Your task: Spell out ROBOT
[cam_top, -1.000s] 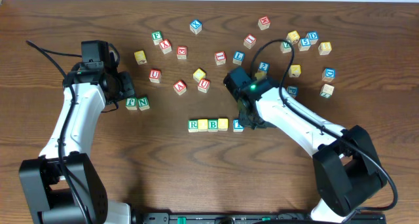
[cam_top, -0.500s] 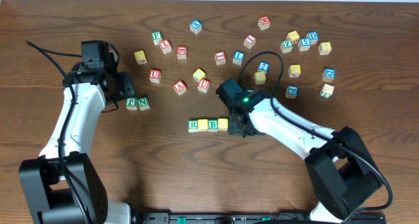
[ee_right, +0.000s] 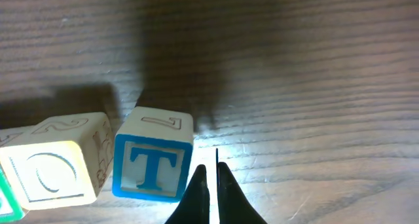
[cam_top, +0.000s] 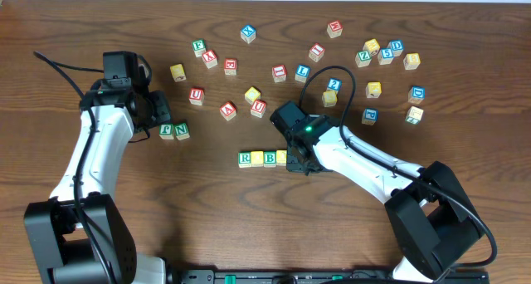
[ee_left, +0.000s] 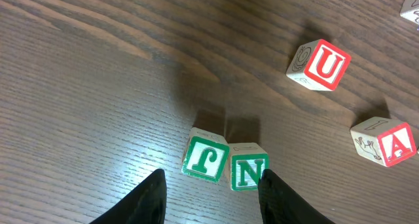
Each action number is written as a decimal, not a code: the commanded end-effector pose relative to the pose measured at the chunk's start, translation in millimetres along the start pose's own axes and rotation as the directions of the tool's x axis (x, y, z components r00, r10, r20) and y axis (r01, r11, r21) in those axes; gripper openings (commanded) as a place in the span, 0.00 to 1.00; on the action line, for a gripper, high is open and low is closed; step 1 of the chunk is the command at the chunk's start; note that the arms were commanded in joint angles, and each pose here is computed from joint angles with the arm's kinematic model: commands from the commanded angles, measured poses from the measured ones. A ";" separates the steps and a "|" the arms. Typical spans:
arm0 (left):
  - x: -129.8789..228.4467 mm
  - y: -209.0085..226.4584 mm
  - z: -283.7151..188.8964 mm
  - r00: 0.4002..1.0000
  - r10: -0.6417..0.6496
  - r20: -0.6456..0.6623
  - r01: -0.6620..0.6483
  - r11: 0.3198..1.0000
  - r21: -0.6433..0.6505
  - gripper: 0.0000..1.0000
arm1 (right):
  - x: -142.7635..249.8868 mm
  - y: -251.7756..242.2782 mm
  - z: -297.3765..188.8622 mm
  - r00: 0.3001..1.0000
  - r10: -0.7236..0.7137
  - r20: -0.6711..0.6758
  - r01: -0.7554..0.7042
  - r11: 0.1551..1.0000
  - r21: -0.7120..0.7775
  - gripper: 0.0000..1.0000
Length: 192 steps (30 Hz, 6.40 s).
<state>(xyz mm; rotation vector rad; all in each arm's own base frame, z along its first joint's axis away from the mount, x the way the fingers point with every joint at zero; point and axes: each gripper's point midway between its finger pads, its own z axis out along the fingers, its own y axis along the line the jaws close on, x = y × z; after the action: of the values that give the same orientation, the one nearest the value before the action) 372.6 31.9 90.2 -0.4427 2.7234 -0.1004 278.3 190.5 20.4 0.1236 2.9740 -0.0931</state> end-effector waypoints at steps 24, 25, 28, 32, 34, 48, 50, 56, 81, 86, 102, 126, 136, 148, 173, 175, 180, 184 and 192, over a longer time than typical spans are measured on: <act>-7.6 -1.0 -6.5 1.000 0.007 0.024 -0.007 1.000 0.001 0.45 | -21.6 12.8 -8.0 0.991 -0.001 0.133 0.005 1.000 -0.026 0.01; -7.5 -1.0 -6.4 1.000 0.007 0.024 -0.007 1.000 0.001 0.45 | -21.6 12.6 -8.0 0.991 -0.001 0.133 0.005 1.000 -0.026 0.01; -7.6 -1.0 -6.5 1.000 0.007 0.024 -0.007 1.000 0.001 0.45 | -21.4 12.5 -7.8 0.991 -0.001 0.132 0.005 1.000 -0.025 0.01; -7.5 -1.0 -6.4 1.000 0.007 0.024 -0.007 1.000 0.001 0.45 | -18.7 9.8 -7.5 0.993 -0.004 0.121 0.006 1.000 -0.015 0.01; -7.5 -1.0 -6.4 1.000 0.007 0.024 -0.007 1.000 0.001 0.45 | -15.6 6.9 -7.2 0.994 -0.007 0.108 0.007 1.000 -0.002 0.01; -7.6 -1.0 -6.5 1.000 0.007 0.024 -0.007 1.000 0.001 0.45 | -6.8 8.4 -6.4 0.997 0.032 0.064 -0.030 0.999 -0.020 0.01; -7.6 -1.0 -6.5 1.000 0.007 0.024 -0.007 1.000 0.001 0.45 | -6.4 8.9 -6.3 0.998 0.032 0.061 -0.031 0.999 -0.023 0.01; -7.5 -1.0 -6.4 1.000 0.007 0.024 -0.007 1.000 0.001 0.45 | -5.5 8.8 -6.3 0.997 0.046 0.056 -0.045 0.999 -0.025 0.01; -7.6 -1.0 -6.5 1.000 0.007 0.024 -0.007 1.000 0.001 0.45 | -3.6 11.8 -6.7 0.996 0.078 0.051 -0.076 0.997 -0.034 0.01; -7.5 -1.0 -6.4 1.000 0.007 0.024 -0.007 1.000 0.001 0.45 | -7.9 5.1 -6.8 0.994 0.071 0.081 -0.071 0.997 0.001 0.01; -7.5 -1.0 -6.4 1.000 0.007 0.024 -0.007 1.000 0.001 0.45 | -77.5 26.1 -24.6 0.917 0.029 0.397 -0.013 0.999 -0.043 0.01; -7.6 -1.0 -6.5 1.000 0.007 0.024 -0.007 1.000 0.001 0.45 | -52.3 81.2 -5.9 0.955 -0.101 0.280 0.171 0.955 -0.241 0.01; -7.5 -1.0 -6.4 1.000 0.007 0.024 -0.007 1.000 0.001 0.45 | -43.0 80.3 -4.4 0.960 -0.104 0.262 0.164 0.962 -0.219 0.01; -7.6 -1.0 -6.5 1.000 0.007 0.024 -0.007 1.000 0.001 0.45 | -41.3 70.0 -1.5 0.966 -0.072 0.248 0.119 0.976 -0.180 0.01; -7.6 -1.0 -6.5 1.000 0.007 0.024 -0.007 1.000 0.001 0.45 | -31.7 63.5 1.6 0.976 -0.067 0.209 0.101 0.982 -0.156 0.01; -7.5 -1.0 -6.4 1.000 0.007 0.024 -0.007 1.000 0.001 0.45 | -30.3 64.0 1.6 0.976 -0.072 0.207 0.105 0.982 -0.155 0.01; -7.6 -1.0 -6.5 1.000 0.007 0.024 -0.007 1.000 0.001 0.45 | -28.1 66.2 1.1 0.975 -0.078 0.208 0.112 0.981 -0.156 0.01; -7.5 -1.0 -6.4 1.000 0.007 0.024 -0.007 1.000 0.001 0.45 | -27.8 66.4 1.1 0.975 -0.079 0.208 0.113 0.981 -0.156 0.01; -7.5 -1.0 -6.4 1.000 0.007 0.024 -0.007 1.000 0.001 0.45 | -27.6 66.3 1.2 0.975 -0.080 0.207 0.113 0.981 -0.155 0.01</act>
<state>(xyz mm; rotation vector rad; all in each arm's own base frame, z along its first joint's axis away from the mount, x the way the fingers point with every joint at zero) 372.6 31.9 90.2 -0.4427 2.7234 -0.1004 312.7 255.9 24.9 -0.0663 2.7670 0.1538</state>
